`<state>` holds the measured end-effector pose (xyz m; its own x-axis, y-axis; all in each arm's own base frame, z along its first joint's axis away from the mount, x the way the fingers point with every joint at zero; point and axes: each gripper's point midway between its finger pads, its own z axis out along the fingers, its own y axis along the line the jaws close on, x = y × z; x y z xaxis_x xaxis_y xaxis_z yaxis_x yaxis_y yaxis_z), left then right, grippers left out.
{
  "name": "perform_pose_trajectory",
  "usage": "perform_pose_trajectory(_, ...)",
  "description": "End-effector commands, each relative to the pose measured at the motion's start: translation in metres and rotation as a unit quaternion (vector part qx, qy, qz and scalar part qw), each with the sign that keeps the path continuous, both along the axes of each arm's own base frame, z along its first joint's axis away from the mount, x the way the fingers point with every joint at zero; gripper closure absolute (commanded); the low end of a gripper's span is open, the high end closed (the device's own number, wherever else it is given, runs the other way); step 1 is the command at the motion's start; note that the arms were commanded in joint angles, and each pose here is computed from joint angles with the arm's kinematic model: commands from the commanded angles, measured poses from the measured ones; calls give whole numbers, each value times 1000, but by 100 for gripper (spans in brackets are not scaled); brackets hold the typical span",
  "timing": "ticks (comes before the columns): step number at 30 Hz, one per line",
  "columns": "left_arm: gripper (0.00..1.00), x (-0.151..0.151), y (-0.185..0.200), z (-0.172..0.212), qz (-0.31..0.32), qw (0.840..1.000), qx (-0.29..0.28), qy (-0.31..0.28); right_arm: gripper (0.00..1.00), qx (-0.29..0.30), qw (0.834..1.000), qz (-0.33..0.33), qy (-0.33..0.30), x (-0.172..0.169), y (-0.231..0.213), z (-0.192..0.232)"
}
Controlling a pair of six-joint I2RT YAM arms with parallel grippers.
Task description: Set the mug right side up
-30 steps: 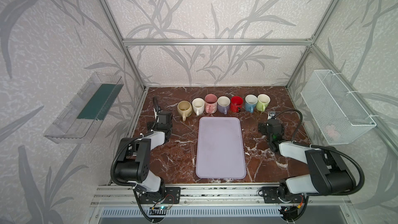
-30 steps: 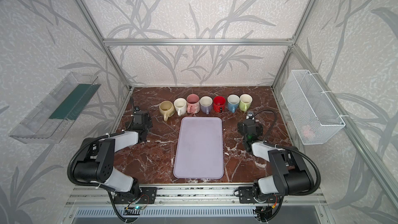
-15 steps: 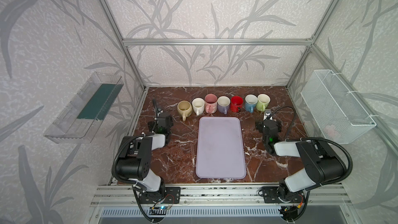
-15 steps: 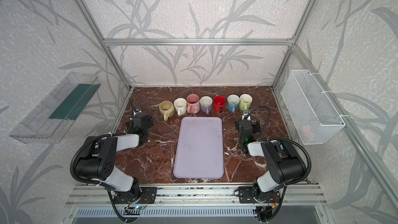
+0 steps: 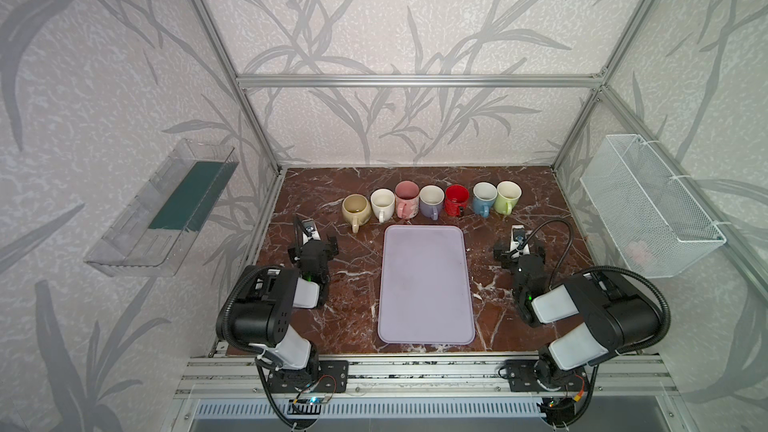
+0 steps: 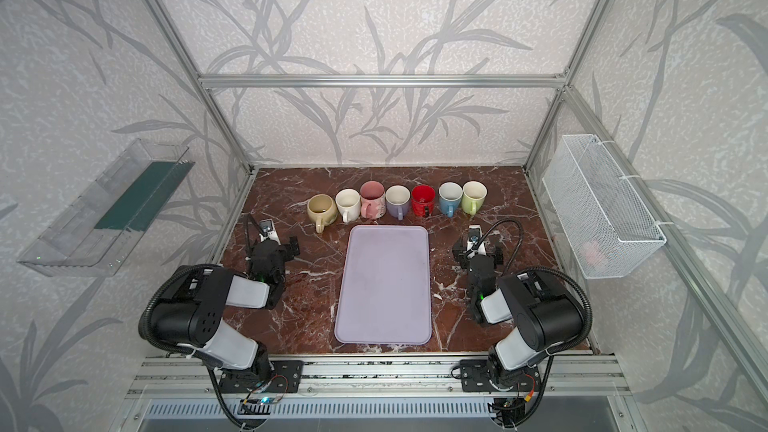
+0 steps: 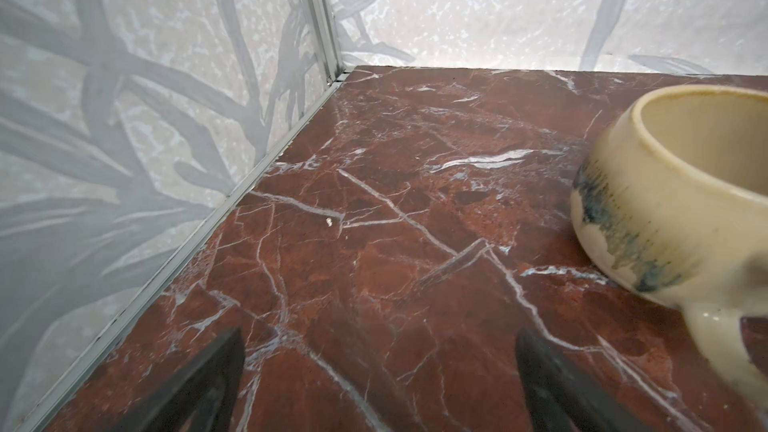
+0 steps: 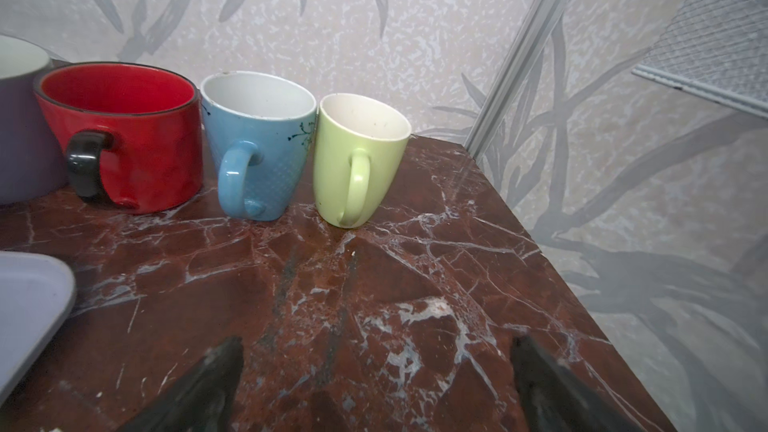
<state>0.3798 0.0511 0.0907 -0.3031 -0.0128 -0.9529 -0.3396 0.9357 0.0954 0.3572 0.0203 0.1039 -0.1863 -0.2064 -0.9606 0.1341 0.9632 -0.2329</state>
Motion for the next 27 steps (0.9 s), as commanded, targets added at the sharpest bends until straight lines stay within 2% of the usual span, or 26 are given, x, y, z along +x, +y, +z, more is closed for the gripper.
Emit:
perform_pose_trajectory(1, 1, 11, -1, 6, -22, 1000, -21, -3, 1, 17, 999, 30, -2, 18, 11, 3)
perform_pose_trajectory(4, 1, 11, 0, 6, -22, 999, -22, -3, 1, 31, 998, 14, 45, 36, 3, -5)
perform_pose_trajectory(6, 1, 11, 0, 6, -21, 1000, -22, -3, 1, 65, 996, 15, 62, 38, -6, -9)
perform_pose_trajectory(27, 1, 11, 0, 7, -22, 1000, -19, -5, 1, 45, 997, 19, 52, 37, 0, -7)
